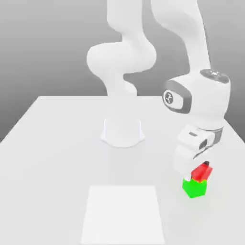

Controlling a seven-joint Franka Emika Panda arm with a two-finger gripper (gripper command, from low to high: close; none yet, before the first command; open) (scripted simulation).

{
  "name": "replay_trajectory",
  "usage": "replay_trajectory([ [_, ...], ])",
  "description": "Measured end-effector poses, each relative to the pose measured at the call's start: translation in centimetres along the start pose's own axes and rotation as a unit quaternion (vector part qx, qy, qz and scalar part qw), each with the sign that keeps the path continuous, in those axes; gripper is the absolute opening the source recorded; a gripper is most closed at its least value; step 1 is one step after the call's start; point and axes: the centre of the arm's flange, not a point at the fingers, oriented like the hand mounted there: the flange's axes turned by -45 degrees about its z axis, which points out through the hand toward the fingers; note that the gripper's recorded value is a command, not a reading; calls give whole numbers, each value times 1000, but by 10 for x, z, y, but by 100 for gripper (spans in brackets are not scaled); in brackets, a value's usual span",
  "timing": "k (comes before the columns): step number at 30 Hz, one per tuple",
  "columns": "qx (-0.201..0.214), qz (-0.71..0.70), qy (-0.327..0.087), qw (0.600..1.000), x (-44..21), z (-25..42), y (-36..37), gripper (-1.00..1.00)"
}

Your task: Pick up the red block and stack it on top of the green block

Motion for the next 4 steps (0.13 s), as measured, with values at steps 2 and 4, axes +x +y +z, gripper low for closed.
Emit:
replay_trajectory([
  [2,0,0,0,1000,0,-18,0,100],
  [4,0,1,0,1000,-1,-35,1,100],
])
